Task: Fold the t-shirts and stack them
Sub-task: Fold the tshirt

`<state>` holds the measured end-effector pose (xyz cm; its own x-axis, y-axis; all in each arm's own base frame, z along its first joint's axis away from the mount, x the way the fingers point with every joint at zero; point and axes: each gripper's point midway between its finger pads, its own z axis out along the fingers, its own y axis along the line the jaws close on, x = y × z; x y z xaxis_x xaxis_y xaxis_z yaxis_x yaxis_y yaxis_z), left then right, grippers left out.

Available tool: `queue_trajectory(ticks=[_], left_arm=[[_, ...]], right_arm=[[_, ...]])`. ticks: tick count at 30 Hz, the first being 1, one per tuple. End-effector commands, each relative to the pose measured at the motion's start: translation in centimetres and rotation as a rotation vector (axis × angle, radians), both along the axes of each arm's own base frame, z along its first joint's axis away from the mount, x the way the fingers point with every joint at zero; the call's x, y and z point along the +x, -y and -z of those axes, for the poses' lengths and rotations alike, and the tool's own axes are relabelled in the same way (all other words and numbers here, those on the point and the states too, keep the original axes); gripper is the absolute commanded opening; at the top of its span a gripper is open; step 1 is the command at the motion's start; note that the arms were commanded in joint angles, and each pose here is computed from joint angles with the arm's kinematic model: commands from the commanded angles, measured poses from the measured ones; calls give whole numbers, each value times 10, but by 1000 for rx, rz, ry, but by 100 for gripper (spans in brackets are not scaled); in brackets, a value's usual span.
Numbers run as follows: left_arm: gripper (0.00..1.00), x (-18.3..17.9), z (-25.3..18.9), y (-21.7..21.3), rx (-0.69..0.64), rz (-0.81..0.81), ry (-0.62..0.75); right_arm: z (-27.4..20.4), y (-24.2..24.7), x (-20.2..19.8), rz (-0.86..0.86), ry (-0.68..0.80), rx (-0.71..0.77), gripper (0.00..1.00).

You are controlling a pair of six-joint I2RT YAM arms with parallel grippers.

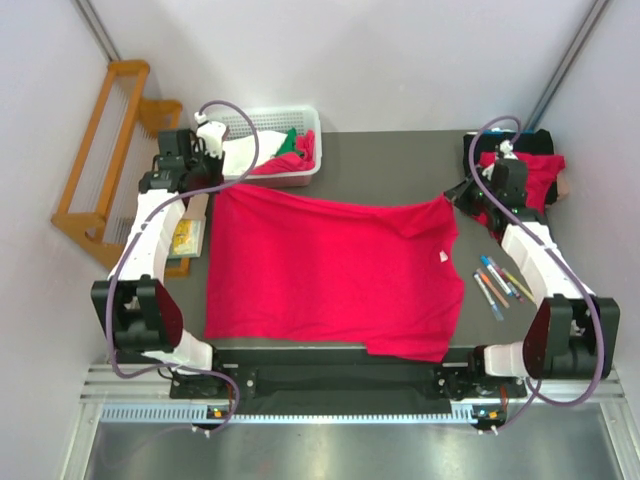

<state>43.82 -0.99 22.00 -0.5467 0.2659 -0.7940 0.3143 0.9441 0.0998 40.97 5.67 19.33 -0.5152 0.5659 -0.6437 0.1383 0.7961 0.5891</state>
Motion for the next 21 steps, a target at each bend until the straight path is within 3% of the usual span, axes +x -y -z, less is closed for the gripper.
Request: queue_trajectory(ticks=[1,5,21], left_arm=[[0,-20,-27,11,-5,59,47],[0,-30,-30,15,-14,77,53],[0,-78,25,17,4,119,-69]], right_arm=[[-8,-2,-24,-4,10,0,0],[0,-2,-32,-2,-5,-4,0],[10,-2,-59,-10,-39,-6,0]])
